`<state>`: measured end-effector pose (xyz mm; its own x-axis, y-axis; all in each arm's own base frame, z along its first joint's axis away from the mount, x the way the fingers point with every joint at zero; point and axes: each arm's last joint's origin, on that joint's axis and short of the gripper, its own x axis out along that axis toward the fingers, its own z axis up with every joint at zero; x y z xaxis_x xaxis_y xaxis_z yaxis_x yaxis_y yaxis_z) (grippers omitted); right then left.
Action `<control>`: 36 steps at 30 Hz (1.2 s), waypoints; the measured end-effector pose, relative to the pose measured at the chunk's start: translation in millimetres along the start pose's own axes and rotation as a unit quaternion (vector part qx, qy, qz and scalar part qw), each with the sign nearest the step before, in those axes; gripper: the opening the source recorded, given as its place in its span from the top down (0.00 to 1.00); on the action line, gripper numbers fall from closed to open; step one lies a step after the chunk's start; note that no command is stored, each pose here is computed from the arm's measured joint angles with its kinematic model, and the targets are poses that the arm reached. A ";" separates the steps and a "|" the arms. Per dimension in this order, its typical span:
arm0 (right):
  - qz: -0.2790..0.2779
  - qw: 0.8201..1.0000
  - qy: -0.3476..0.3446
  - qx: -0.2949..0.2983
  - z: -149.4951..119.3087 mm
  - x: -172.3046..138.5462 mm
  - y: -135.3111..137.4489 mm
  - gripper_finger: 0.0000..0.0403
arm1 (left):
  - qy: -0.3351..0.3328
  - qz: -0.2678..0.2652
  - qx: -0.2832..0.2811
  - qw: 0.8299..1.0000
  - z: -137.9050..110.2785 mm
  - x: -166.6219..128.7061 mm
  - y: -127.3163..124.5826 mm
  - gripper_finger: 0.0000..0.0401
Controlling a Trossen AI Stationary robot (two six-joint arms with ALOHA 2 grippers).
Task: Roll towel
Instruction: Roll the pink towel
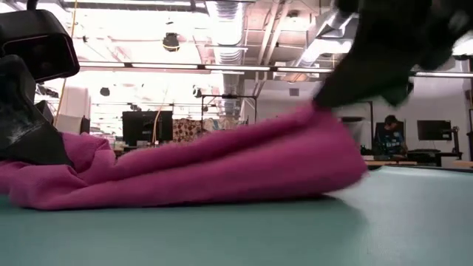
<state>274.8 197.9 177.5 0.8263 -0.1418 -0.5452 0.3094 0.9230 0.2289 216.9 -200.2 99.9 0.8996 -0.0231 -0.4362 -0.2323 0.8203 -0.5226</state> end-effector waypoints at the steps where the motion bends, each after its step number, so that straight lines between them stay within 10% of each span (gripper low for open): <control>1: -0.007 1.000 -0.018 -0.014 0.7 -4.9 2.6 0.81 | 0.000 -0.001 -0.001 1.000 0.1 0.0 -0.2 0.96; 18: 0.068 0.995 -0.010 -0.076 -5.8 33.1 8.3 0.97 | -0.001 -0.001 -0.003 1.000 5.1 4.4 2.0 0.96; 36: 0.003 0.998 0.064 -0.025 -30.7 77.3 -19.7 0.99 | 0.024 -0.033 0.008 0.999 12.5 3.1 -2.3 0.92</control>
<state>318.2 179.7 106.1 0.7599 -0.0923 -0.6435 0.2784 0.9407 0.1938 224.8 -195.1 108.9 0.8936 -0.1051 -0.4363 -0.1668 0.8248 -0.5402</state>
